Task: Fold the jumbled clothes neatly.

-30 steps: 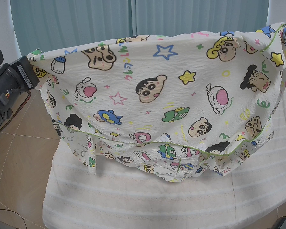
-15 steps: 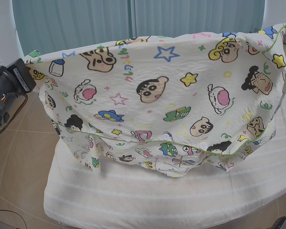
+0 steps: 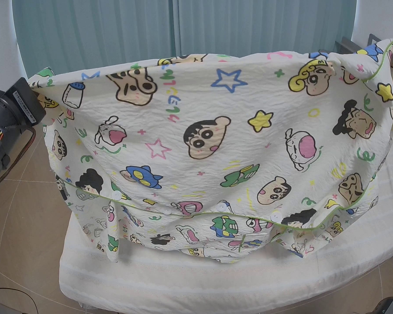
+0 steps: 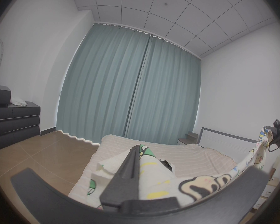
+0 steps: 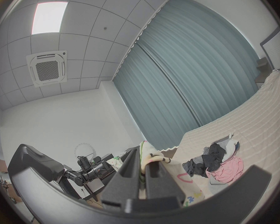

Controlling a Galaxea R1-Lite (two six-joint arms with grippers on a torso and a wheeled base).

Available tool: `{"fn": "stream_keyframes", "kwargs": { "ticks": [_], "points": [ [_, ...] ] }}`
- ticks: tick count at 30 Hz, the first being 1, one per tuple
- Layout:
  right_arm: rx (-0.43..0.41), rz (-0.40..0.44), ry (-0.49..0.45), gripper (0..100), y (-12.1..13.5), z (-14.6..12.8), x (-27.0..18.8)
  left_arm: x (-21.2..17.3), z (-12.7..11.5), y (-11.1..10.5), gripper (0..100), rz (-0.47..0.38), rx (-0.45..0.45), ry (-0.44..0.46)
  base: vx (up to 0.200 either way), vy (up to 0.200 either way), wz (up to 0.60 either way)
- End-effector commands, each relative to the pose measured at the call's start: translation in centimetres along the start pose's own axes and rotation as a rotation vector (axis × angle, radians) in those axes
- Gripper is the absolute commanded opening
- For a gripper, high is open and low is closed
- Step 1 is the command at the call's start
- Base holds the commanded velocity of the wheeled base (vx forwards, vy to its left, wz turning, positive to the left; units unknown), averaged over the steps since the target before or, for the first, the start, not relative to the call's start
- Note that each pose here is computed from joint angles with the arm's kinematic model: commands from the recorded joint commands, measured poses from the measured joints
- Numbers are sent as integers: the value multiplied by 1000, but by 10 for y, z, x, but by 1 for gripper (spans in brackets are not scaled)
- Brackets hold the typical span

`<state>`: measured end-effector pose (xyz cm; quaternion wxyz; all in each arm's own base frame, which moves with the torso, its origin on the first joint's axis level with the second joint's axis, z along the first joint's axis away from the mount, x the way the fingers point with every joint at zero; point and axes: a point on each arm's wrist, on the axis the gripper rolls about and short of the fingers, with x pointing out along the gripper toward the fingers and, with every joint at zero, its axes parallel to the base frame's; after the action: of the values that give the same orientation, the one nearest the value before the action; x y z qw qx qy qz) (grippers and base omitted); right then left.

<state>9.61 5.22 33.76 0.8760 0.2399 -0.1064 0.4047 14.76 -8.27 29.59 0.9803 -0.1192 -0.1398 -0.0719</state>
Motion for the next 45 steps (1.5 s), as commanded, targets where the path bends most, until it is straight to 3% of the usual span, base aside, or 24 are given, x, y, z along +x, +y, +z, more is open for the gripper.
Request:
{"fn": "stream_keyframes", "kwargs": {
  "ticks": [1, 40, 45],
  "points": [
    [1, 0, 2, 0, 0, 0, 0, 0, -2, -3, 0, -14, -3, 7, 0, -200, 0],
    [-4, 2, -11, 0, 3, 1, -7, -5, -6, -4, 0, -34, 9, 24, 0, -200, 0],
    [-5, 1, -13, 0, 3, 1, -7, -5, -5, -5, 0, -72, 34, 23, 0, -200, 0]
  ]
}}
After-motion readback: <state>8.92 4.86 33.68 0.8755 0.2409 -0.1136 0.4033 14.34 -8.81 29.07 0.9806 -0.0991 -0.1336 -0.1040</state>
